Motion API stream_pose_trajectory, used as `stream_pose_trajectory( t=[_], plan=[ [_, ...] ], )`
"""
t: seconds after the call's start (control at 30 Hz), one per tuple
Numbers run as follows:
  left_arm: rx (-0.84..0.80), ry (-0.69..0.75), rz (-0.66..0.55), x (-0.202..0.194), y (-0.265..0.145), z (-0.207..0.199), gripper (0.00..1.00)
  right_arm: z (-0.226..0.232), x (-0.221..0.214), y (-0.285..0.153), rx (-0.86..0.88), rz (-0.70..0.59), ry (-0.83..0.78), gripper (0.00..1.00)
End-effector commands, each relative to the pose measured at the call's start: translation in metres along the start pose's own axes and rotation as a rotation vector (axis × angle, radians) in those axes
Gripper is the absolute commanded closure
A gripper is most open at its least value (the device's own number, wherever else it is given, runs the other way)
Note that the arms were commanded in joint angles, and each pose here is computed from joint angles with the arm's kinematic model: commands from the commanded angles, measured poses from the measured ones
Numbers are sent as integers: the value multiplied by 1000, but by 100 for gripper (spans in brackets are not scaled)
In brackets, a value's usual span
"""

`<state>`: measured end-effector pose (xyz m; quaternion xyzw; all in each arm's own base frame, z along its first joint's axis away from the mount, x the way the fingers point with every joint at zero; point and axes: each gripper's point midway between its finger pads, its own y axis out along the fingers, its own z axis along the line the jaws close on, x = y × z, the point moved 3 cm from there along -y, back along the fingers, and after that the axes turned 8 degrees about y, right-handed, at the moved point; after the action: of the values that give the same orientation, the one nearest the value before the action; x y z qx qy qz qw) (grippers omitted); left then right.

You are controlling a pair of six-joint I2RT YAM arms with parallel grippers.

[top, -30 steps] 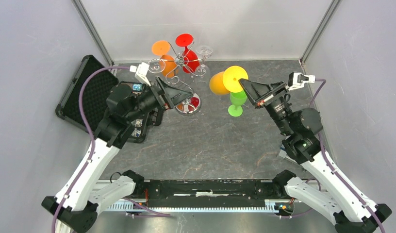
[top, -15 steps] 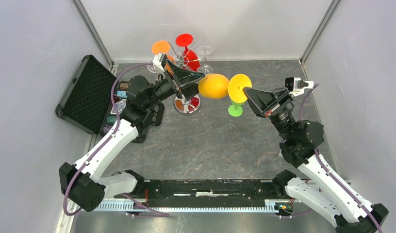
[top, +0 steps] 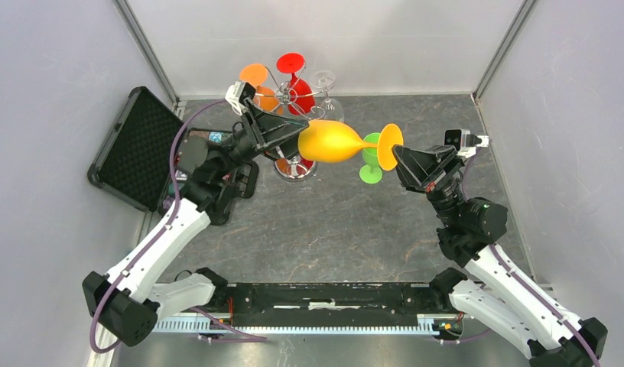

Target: Take the wine glass off the wine glass rack

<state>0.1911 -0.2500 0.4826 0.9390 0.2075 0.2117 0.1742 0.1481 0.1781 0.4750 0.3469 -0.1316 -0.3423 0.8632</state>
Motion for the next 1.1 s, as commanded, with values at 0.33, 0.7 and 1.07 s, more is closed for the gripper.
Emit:
stream_pose_trajectory(
  t=[0.33,0.7,1.07],
  plan=[
    [-121,172,100,-24,-18,-62,61,-41,18,-4,-116,-102,-1,100],
    [-131,240,117,-28,-20,-64,98,-49,23,-3,-161,-124,-71,100],
    [-124,331,114,-29,-23,-69,88,-62,26,-8,-180,-143,-50,100]
  ],
)
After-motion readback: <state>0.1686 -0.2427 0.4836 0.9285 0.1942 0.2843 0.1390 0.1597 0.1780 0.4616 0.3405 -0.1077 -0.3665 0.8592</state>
